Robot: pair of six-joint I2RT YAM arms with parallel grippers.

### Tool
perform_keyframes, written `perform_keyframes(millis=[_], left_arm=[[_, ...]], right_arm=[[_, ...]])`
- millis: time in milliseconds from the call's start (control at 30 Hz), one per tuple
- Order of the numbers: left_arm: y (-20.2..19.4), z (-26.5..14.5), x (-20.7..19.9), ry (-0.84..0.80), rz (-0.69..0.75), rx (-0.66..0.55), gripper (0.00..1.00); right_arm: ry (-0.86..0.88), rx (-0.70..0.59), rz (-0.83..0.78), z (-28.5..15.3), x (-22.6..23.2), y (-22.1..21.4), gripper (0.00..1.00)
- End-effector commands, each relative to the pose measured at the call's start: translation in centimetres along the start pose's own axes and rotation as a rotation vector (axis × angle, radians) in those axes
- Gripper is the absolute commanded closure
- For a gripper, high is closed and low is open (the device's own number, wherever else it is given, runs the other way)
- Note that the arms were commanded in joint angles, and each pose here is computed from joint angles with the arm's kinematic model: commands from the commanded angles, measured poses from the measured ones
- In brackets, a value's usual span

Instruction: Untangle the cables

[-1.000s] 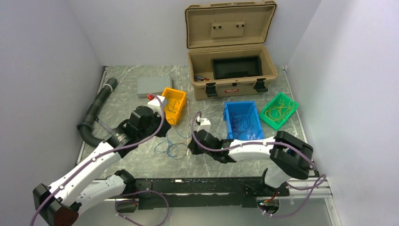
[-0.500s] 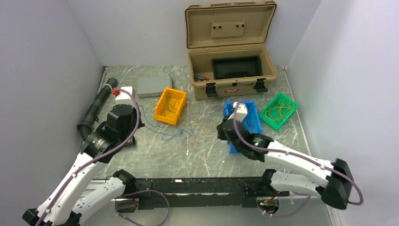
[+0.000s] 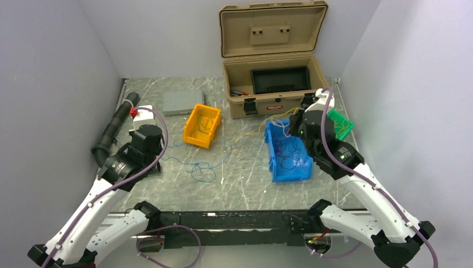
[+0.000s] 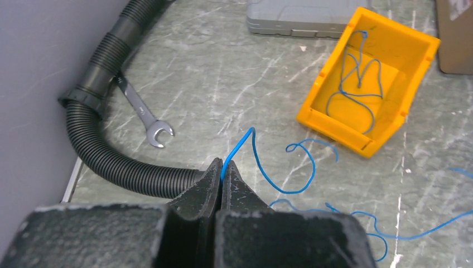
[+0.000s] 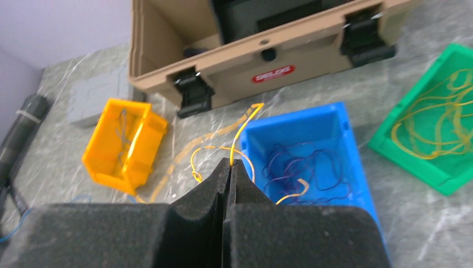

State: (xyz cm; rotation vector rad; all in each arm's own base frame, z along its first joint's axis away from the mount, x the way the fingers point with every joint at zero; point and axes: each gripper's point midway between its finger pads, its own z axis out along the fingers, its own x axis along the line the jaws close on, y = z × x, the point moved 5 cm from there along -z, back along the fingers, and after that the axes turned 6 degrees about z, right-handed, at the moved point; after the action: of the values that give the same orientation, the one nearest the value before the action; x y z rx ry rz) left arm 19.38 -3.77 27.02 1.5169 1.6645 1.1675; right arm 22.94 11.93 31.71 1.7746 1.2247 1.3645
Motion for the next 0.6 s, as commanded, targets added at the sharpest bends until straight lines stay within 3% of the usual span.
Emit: perform_keyframes(millis=[0, 200, 433, 567], left_arm=[[0.9, -0.5, 1.7, 0.109, -0.053, -0.038, 1.0], [0.4, 0.0, 0.3, 0.035, -0.039, -0.014, 1.0], [0.0, -0.2, -3.6, -0.303, 0.061, -0.05, 1.0], [-0.1, -0.5, -4.7, -0.411, 0.1, -0.062, 1.0]], right_arm=[[-0.042, -0.077, -0.054, -0.4, -0.5, 4.5, 1.0], [-0.094, -0.198, -0.036, -0.6, -0.8, 11.4, 1.0], [-0.147, -0.287, 0.022, -0.6, -2.7, 16.7, 1.0], [-0.189, -0.342, 0.064, -0.9, -4.4, 19.5, 1.0]])
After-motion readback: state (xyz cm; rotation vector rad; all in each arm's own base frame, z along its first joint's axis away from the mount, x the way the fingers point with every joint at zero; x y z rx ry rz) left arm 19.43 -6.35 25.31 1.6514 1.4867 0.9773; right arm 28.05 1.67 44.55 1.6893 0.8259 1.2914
